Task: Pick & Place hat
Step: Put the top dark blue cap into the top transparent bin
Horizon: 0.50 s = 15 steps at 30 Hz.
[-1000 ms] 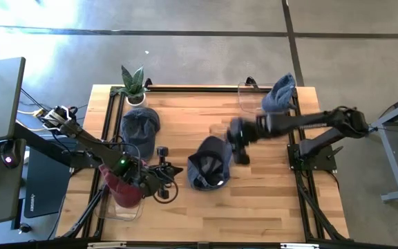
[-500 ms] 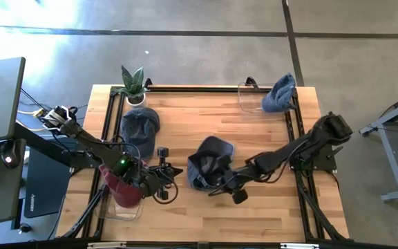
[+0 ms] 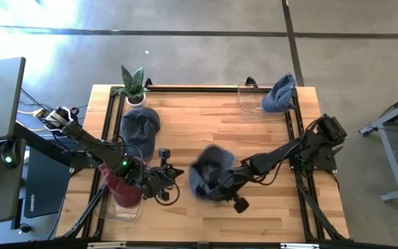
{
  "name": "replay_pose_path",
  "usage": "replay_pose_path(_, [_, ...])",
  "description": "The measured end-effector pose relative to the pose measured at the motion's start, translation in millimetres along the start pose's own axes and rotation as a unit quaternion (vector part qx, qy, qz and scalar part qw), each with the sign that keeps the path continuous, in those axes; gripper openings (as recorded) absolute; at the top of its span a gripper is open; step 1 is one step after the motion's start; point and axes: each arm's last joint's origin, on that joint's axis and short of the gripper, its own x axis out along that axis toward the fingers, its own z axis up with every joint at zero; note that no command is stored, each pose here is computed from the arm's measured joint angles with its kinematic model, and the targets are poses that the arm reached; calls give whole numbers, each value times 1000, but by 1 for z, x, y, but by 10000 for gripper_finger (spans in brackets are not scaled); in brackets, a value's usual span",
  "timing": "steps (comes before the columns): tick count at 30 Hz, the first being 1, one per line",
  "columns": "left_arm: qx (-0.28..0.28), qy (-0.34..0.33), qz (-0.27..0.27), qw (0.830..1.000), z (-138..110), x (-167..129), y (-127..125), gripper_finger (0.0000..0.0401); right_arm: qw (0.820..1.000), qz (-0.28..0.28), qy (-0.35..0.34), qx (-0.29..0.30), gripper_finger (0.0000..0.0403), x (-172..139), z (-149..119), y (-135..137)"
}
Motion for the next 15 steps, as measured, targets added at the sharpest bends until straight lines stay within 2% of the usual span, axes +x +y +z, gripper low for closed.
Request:
replay_pose_path(1, [5,0,0,1000,0,0,0,1,999,28,-27,-5,15,-3,6,2])
replay_pose_path(3, [2,-11,-7,1000,2,-2,-2,1,996,57,-70,-3,16,-7,11,4])
replay_pose_path(5, [2,-14,-8,1000,3,-2,-2,1,994,43,-91,46,26,-11,5,-3])
replay_pose_path(7, [1,-16,-14,1000,3,-2,-2,1,988,-8,-83,128,23,-17,-11,-15])
replay_pose_path(9, [-1,-19,-25,1000,4,-2,-3,1,970,-79,-69,219,11,-24,-31,-25])
replay_pose_path(11, [-2,-19,-32,999,4,-1,-4,1,945,-120,-63,299,5,-33,-50,-30])
replay_pose_path(15, [11,-22,-36,999,5,9,-9,1,912,-122,-48,389,17,-48,-80,-27])
